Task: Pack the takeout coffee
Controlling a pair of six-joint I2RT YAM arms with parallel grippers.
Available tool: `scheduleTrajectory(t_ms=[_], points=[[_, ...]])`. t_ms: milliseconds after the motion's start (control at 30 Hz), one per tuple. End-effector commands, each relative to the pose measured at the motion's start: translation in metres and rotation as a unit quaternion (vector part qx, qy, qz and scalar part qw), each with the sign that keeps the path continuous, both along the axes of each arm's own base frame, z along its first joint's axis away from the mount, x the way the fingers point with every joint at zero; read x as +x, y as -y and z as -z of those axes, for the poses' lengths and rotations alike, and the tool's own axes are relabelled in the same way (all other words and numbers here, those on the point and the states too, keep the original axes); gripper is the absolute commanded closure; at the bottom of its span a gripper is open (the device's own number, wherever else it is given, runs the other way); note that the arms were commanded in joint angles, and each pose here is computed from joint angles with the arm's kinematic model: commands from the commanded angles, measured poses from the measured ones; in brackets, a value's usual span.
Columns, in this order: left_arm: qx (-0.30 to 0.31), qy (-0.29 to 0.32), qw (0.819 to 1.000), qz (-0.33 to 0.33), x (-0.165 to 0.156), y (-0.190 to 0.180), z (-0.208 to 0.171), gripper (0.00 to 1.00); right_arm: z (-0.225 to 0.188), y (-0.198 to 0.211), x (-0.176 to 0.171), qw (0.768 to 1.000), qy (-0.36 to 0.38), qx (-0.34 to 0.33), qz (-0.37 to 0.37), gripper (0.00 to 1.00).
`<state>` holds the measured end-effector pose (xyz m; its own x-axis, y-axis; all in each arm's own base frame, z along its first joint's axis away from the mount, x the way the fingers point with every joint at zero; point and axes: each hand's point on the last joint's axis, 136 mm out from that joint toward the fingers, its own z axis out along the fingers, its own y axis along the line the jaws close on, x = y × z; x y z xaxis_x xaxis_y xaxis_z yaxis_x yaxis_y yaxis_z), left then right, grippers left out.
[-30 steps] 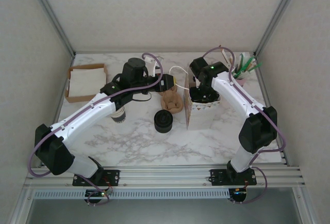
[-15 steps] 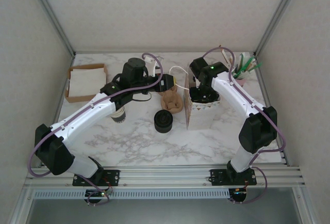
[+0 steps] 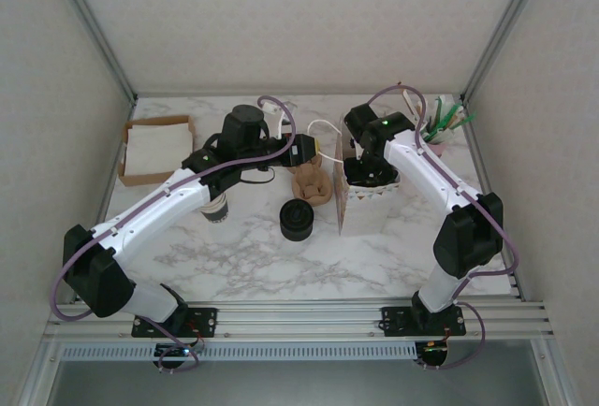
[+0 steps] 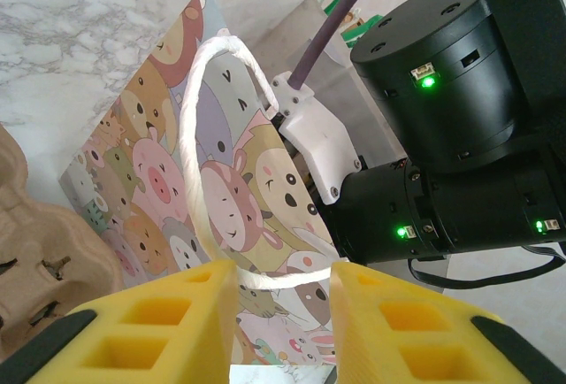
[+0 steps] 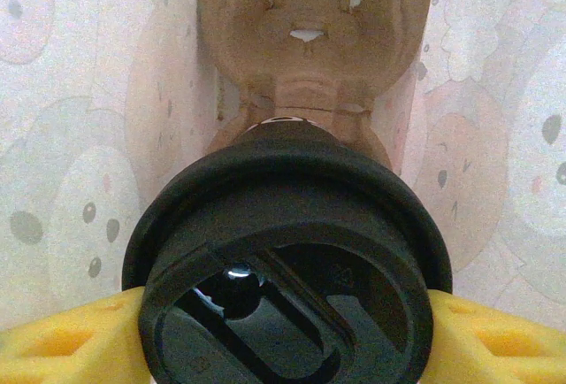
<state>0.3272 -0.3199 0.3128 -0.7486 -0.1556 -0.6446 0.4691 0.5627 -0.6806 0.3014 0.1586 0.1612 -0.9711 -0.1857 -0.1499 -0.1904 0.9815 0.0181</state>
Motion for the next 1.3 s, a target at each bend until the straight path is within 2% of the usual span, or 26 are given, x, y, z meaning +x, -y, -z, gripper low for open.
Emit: scheduleTrajectory(t_ms=[0, 1267], points=[[-0.008, 0.011, 1.000, -0.004, 0.001, -0.003, -0.013, 0.67, 0.016, 0.004, -0.005, 0.999, -0.030, -0.016, 0.010, 0.32], [-0.007, 0.010, 1.000, -0.005, 0.003, -0.002, -0.012, 0.67, 0.026, 0.005, -0.001, 0.998, -0.055, -0.034, 0.008, 0.31]])
